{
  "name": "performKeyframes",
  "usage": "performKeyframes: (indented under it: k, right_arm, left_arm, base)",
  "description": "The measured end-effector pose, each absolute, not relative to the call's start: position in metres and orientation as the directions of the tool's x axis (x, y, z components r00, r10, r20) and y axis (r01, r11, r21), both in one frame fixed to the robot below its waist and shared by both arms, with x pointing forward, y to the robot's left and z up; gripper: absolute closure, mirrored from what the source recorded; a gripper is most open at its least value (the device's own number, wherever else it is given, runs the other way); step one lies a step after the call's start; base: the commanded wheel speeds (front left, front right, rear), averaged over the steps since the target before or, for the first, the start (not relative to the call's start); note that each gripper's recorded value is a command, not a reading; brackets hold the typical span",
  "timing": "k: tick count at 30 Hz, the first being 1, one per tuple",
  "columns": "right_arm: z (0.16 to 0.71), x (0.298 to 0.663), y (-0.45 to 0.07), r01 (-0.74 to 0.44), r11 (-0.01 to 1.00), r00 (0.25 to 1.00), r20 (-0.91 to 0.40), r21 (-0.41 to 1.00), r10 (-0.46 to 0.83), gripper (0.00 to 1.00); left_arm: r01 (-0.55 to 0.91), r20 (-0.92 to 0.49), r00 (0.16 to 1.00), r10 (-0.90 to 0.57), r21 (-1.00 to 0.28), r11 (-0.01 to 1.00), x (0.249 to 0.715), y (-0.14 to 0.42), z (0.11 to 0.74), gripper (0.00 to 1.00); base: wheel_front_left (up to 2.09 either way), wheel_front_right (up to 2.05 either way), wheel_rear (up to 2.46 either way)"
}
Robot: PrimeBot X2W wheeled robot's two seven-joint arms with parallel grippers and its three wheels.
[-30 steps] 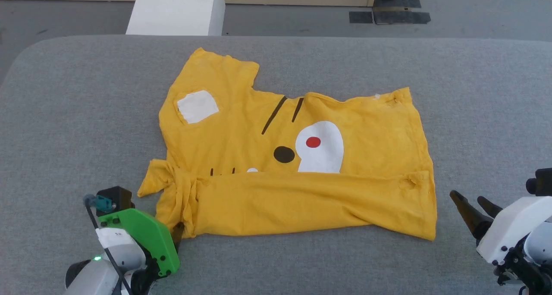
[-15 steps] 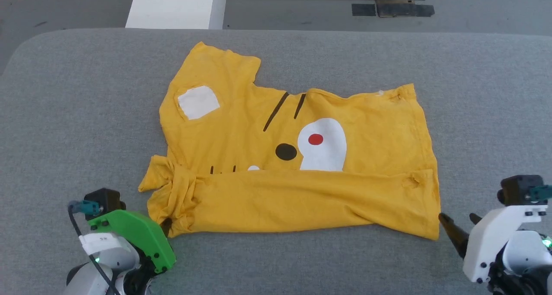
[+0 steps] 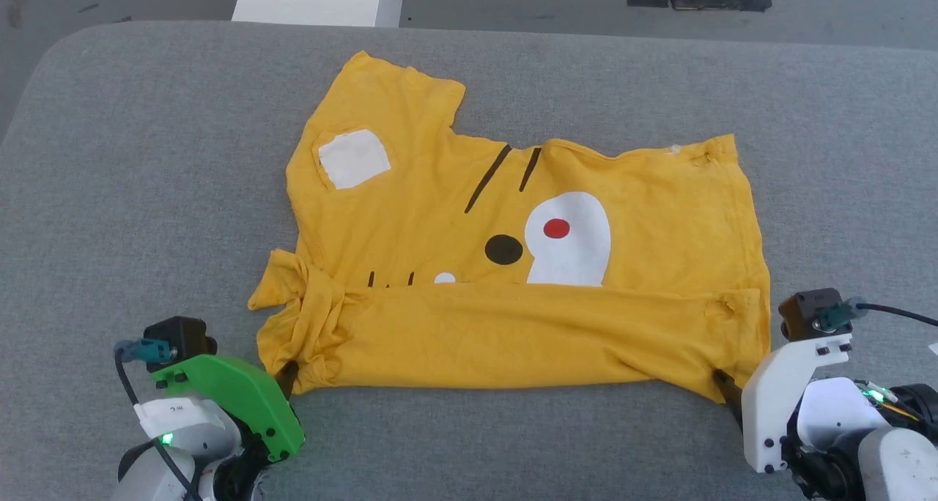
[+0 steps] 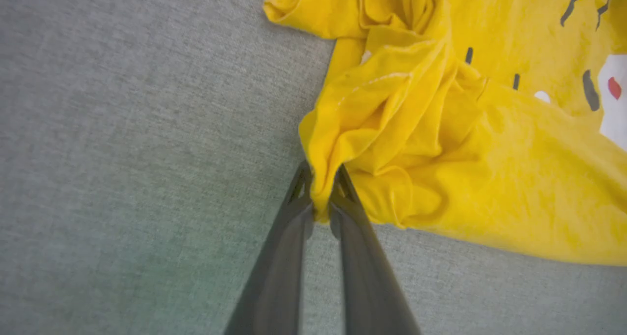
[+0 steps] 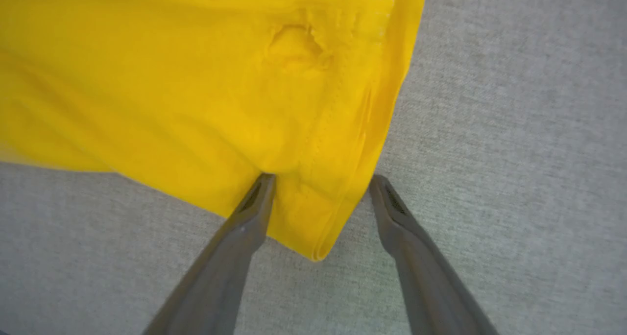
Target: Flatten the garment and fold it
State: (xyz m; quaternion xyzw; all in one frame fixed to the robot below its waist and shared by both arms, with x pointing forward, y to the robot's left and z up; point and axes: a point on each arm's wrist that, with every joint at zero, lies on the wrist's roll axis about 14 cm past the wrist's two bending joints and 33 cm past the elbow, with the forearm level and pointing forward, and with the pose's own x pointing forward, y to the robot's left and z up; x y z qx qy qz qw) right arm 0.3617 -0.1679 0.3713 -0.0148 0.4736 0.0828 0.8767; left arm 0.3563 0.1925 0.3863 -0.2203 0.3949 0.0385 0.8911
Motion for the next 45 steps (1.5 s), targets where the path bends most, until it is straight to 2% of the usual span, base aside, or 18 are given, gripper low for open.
performKeyframes:
  k: [4,5,6,7,13,18,21,25,30,34,36,37,38,39,40,45]
  right_arm:
    - [0.367,0.364,-0.168,-0.183,0.982,0.521,-0.844,0.035,0.127,0.00]
    - [0.366,0.365,-0.168,-0.187,0.982,0.516,-0.847,0.034,0.127,0.58]
    - [0.366,0.366,-0.168,-0.189,0.981,0.515,-0.848,0.032,0.127,0.84]
    - [0.367,0.368,-0.168,-0.189,0.981,0.518,-0.846,0.032,0.128,1.00]
    - [0.380,0.377,-0.177,-0.147,0.986,0.556,-0.819,0.072,0.143,1.00]
    - [0.407,0.385,-0.201,-0.108,0.993,0.615,-0.781,0.049,0.106,1.00]
    - [0.419,0.382,-0.209,-0.098,0.994,0.626,-0.774,0.040,0.093,1.00]
    - [0.413,0.356,-0.217,-0.076,0.996,0.578,-0.811,0.052,0.087,1.00]
    - [0.389,0.318,-0.216,-0.039,0.995,0.480,-0.872,0.088,0.096,1.00]
    - [0.372,0.300,-0.211,-0.015,0.993,0.419,-0.901,0.116,0.112,1.00]
    - [0.369,0.298,-0.211,-0.011,0.993,0.413,-0.904,0.116,0.110,1.00]
    - [0.368,0.298,-0.211,-0.008,0.993,0.415,-0.903,0.116,0.109,1.00]
    - [0.367,0.299,-0.211,-0.006,0.993,0.420,-0.901,0.117,0.109,0.89]
    - [0.367,0.299,-0.211,-0.005,0.993,0.425,-0.899,0.119,0.110,0.31]
    - [0.367,0.300,-0.211,-0.005,0.993,0.432,-0.895,0.119,0.110,0.00]
    - [0.383,0.312,-0.213,0.013,0.990,0.513,-0.851,0.140,0.114,0.00]
  left_arm:
    - [-0.250,-0.721,0.685,-0.100,-0.363,0.898,0.356,0.193,0.385,1.00]
    - [-0.250,-0.721,0.685,-0.102,-0.364,0.897,0.356,0.193,0.384,1.00]
    - [-0.250,-0.720,0.686,-0.102,-0.364,0.897,0.356,0.193,0.384,1.00]
    - [-0.249,-0.718,0.689,-0.102,-0.366,0.897,0.356,0.193,0.384,1.00]
    - [-0.256,-0.699,0.709,-0.096,-0.382,0.888,0.359,0.197,0.390,1.00]
    - [-0.267,-0.651,0.755,-0.076,-0.412,0.871,0.363,0.207,0.412,1.00]
    - [-0.263,-0.644,0.760,-0.088,-0.429,0.864,0.355,0.205,0.420,1.00]
    - [-0.283,-0.682,0.724,-0.107,-0.434,0.855,0.329,0.199,0.416,1.00]
    - [-0.326,-0.744,0.657,-0.123,-0.427,0.844,0.298,0.192,0.397,1.00]
    - [-0.365,-0.782,0.610,-0.124,-0.417,0.833,0.286,0.191,0.383,1.00]
    - [-0.381,-0.797,0.591,-0.128,-0.415,0.826,0.283,0.190,0.376,1.00]
    - [-0.383,-0.797,0.590,-0.132,-0.420,0.823,0.283,0.190,0.375,0.84]
    - [-0.385,-0.797,0.590,-0.131,-0.420,0.822,0.284,0.190,0.374,0.00]
    - [-0.385,-0.794,0.594,-0.128,-0.420,0.822,0.285,0.191,0.374,0.00]
    - [-0.388,-0.791,0.599,-0.123,-0.421,0.820,0.287,0.193,0.375,0.00]
    - [-0.371,-0.751,0.654,-0.095,-0.427,0.825,0.300,0.205,0.393,0.00]
  base:
    - [0.00,0.00,0.00]
    - [0.00,0.00,0.00]
    - [0.00,0.00,0.00]
    - [0.00,0.00,0.00]
    - [0.00,0.00,0.00]
    - [0.00,0.00,0.00]
    - [0.00,0.00,0.00]
    - [0.00,0.00,0.00]
    - [0.00,0.00,0.00]
    - [0.00,0.00,0.00]
    - [0.00,0.00,0.00]
    - [0.00,0.00,0.00]
    - [0.00,0.00,0.00]
    - [0.00,0.00,0.00]
    - [0.00,0.00,0.00]
    - [0.00,0.00,0.00]
